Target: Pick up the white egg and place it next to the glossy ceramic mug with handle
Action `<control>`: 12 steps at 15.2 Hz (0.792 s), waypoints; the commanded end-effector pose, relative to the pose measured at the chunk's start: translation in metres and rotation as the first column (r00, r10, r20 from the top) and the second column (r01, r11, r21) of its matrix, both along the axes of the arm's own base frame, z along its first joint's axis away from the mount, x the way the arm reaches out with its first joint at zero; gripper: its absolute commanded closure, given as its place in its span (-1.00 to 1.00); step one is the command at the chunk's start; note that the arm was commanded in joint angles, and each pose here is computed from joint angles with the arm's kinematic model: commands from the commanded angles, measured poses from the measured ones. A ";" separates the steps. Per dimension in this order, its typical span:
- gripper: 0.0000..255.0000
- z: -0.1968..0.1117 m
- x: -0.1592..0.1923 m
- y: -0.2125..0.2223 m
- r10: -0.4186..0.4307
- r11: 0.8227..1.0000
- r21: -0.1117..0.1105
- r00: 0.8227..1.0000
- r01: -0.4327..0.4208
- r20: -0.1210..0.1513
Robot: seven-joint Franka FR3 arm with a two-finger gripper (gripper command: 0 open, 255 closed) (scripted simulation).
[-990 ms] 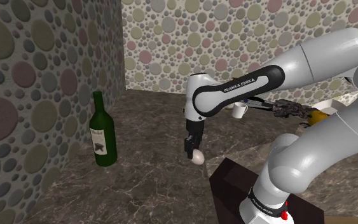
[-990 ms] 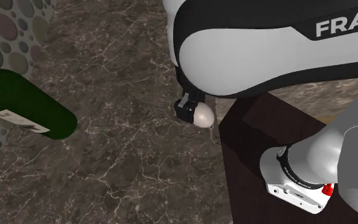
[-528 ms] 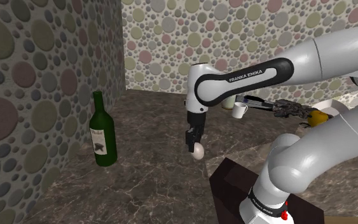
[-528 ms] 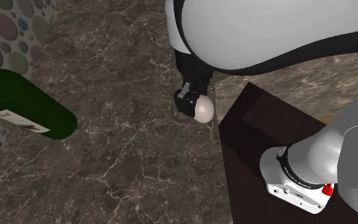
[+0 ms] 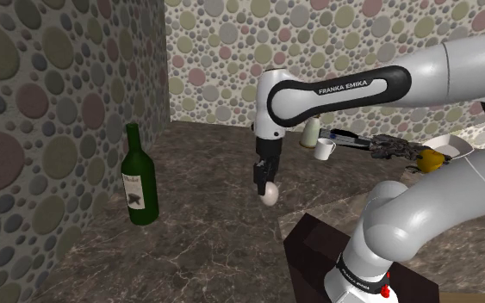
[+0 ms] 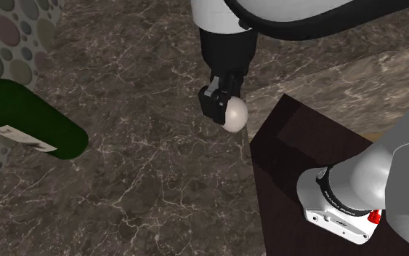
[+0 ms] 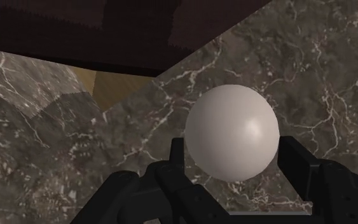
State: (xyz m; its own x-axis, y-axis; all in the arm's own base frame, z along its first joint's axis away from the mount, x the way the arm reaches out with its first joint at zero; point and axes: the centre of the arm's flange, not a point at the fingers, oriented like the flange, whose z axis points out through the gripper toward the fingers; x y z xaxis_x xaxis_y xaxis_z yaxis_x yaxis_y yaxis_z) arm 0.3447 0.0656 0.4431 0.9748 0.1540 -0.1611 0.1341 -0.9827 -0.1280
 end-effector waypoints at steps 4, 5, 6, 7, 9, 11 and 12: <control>1.00 0.027 0.000 0.002 0.000 1.000 0.000 1.000 0.000 0.000; 1.00 0.033 0.000 0.002 0.000 1.000 0.000 1.000 0.000 0.000; 1.00 0.038 0.000 0.002 0.000 1.000 0.000 1.000 0.000 0.000; 1.00 0.043 0.000 0.002 0.000 1.000 0.000 1.000 0.000 0.000; 1.00 0.054 0.000 0.002 0.000 1.000 0.000 1.000 0.000 0.000; 1.00 0.058 0.002 -0.012 0.000 1.000 0.000 1.000 0.000 0.000; 1.00 0.058 0.004 -0.025 0.000 1.000 0.000 1.000 0.000 0.000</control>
State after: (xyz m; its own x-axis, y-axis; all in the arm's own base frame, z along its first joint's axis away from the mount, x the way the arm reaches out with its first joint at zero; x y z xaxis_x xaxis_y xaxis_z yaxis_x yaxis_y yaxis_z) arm 0.3480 0.0521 0.4982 0.9748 0.1540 -0.1611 0.1341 -0.9827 -0.1281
